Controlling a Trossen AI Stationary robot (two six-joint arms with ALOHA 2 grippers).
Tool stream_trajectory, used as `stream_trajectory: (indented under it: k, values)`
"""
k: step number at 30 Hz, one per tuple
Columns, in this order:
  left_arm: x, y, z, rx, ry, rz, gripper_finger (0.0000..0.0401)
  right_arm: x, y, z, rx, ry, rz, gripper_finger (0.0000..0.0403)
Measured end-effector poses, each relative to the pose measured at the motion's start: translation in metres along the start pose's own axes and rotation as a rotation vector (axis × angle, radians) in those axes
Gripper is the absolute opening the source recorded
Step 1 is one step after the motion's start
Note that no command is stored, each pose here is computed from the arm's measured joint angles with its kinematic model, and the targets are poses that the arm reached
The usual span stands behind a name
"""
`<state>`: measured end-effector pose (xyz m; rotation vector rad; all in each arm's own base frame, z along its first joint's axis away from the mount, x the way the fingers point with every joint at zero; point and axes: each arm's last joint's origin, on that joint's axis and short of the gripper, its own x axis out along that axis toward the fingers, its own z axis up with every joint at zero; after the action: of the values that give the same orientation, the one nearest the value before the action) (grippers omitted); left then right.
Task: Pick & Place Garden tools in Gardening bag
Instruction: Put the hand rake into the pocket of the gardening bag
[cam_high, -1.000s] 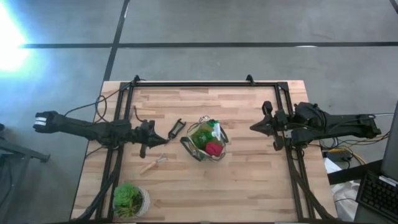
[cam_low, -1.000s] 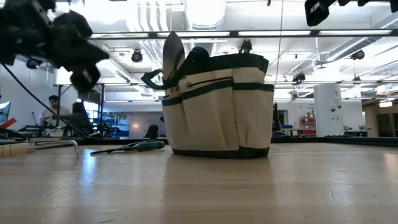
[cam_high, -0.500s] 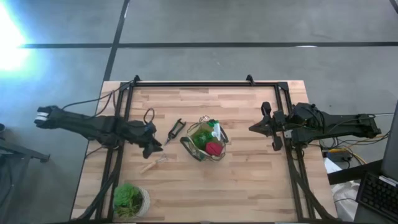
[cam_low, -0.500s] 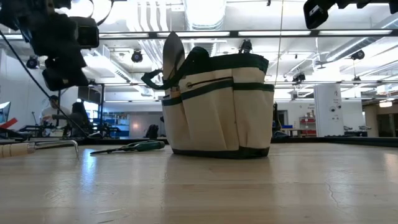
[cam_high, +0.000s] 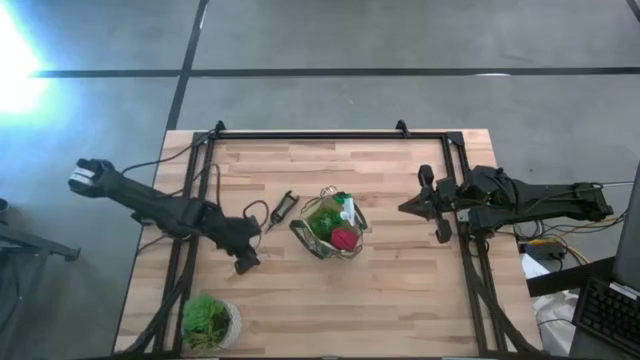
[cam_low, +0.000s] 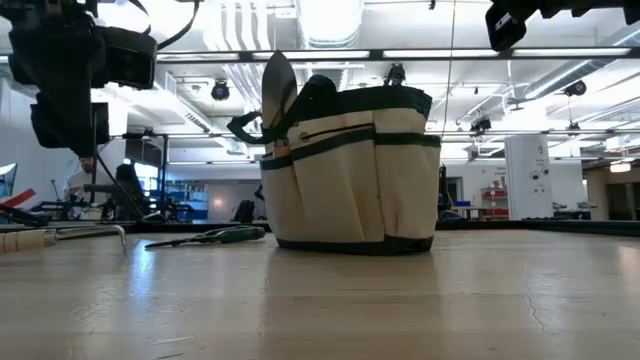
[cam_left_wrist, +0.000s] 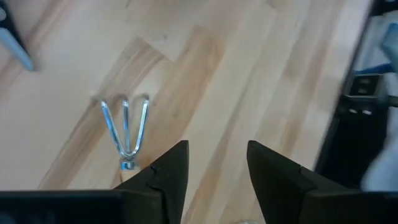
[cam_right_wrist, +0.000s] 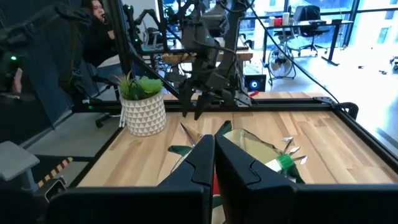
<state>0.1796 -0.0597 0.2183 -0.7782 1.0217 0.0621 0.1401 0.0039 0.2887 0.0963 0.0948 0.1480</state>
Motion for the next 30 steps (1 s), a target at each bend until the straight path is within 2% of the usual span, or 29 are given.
stream_trajectory:
  k: [13,24,30]
  values:
    - [0.025,-0.017,-0.008,-0.073,0.157,0.264,0.0155,0.002,-0.001,-0.008,-0.016,0.025,-0.003,0.0008]
    - [0.053,-0.009,-0.012,-0.03,0.252,0.399,0.0151,0.002,-0.001,-0.009,-0.019,0.025,-0.003,0.0008]
    - [0.062,-0.005,-0.013,-0.02,0.26,0.447,0.0151,0.002,-0.001,-0.009,-0.019,0.022,-0.003,0.0008]
